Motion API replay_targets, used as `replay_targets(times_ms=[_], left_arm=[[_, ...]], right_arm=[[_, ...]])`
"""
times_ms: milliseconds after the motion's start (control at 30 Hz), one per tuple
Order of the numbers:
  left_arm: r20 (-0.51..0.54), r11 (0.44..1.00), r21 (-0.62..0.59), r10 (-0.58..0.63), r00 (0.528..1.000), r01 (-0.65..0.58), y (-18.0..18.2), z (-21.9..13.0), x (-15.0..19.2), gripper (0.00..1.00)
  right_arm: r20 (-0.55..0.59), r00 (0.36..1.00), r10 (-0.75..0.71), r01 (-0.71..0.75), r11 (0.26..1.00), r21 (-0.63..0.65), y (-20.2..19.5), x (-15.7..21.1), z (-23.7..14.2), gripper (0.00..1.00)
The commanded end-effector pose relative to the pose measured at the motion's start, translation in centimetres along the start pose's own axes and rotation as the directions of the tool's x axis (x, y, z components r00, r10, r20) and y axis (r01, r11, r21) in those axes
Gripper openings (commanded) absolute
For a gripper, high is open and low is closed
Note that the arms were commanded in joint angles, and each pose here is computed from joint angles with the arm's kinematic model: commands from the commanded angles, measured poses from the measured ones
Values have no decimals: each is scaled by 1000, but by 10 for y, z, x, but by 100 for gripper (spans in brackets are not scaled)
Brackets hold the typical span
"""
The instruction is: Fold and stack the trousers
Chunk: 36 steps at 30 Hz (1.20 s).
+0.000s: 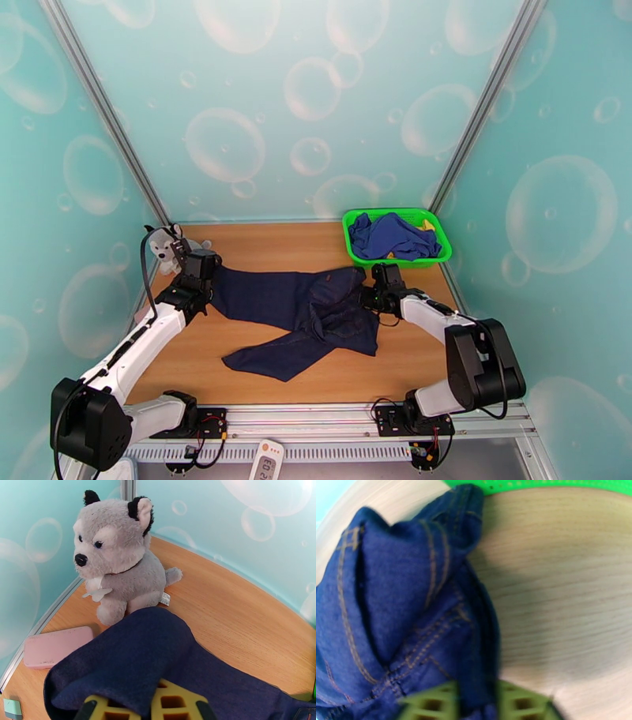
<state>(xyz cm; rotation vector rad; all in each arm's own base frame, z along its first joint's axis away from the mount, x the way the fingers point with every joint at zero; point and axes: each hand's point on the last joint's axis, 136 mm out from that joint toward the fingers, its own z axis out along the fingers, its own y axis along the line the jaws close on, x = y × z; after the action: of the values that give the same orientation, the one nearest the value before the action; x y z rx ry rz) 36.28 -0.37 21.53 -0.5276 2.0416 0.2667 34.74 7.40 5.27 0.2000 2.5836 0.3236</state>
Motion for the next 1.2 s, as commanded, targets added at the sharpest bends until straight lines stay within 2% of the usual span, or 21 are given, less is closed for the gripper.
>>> replay_targets(times_ms=[0, 133, 333, 467, 567, 633, 800, 867, 900, 933, 967, 1000, 1033, 1100, 1167], left_arm=[[17, 1000, 24, 4, 1000, -4, -2, -4, -2, 10], [31, 1000, 10, 16, 999, -17, 1, -6, -7, 10], [45, 999, -3, 32, 998, -32, 1, -3, -7, 10], [44, 999, 36, 25, 999, -27, -10, 5, -3, 10], [42, 992, 124, 25, 999, -30, -35, 11, -4, 9], [51, 975, 217, 35, 998, -46, -62, 9, -10, 8], [105, 883, 461, 47, 993, -90, -138, -9, -32, 6], [97, 867, 490, 52, 994, -93, -155, -6, -35, 4], [71, 876, 473, 71, 995, -96, -159, 0, -30, 4], [41, 886, 452, 89, 995, -98, -161, 6, -26, 8], [-8, 901, 419, 126, 992, -111, -161, 15, -15, 22], [-54, 919, 373, 160, 986, -128, -157, 22, -5, 43], [-91, 928, 342, 189, 978, -147, -152, 27, 5, 54], [-169, 940, 278, 249, 954, -196, -135, 24, 28, 68], [-221, 943, 246, 280, 934, -224, -113, 7, 49, 82]], right_arm=[[48, 998, -33, 34, 999, -6, 11, -13, -18, 0], [116, 993, -25, 19, 999, 50, 0, -22, -61, 0], [248, 966, 69, -99, 989, 111, -35, -57, -153, 0], [310, 949, 49, -125, 966, 228, -58, -80, -196, 0], [335, 938, 84, -185, 941, 282, -88, -90, -206, 0], [353, 925, 138, -240, 934, 263, -101, -96, -211, 0], [435, 873, 220, -359, 893, 269, -128, -103, -225, 0], [440, 866, 238, -381, 883, 273, -135, -98, -227, 0], [445, 863, 240, -388, 879, 277, -137, -97, -229, 0], [449, 861, 239, -391, 875, 284, -139, -95, -231, 0], [454, 860, 234, -393, 871, 294, -141, -93, -234, 0], [460, 859, 226, -394, 866, 309, -142, -92, -238, 0], [467, 857, 219, -395, 861, 320, -143, -91, -241, 0], [498, 838, 221, -428, 833, 351, -157, -89, -253, 0], [506, 834, 220, -435, 826, 359, -159, -89, -256, 0]])
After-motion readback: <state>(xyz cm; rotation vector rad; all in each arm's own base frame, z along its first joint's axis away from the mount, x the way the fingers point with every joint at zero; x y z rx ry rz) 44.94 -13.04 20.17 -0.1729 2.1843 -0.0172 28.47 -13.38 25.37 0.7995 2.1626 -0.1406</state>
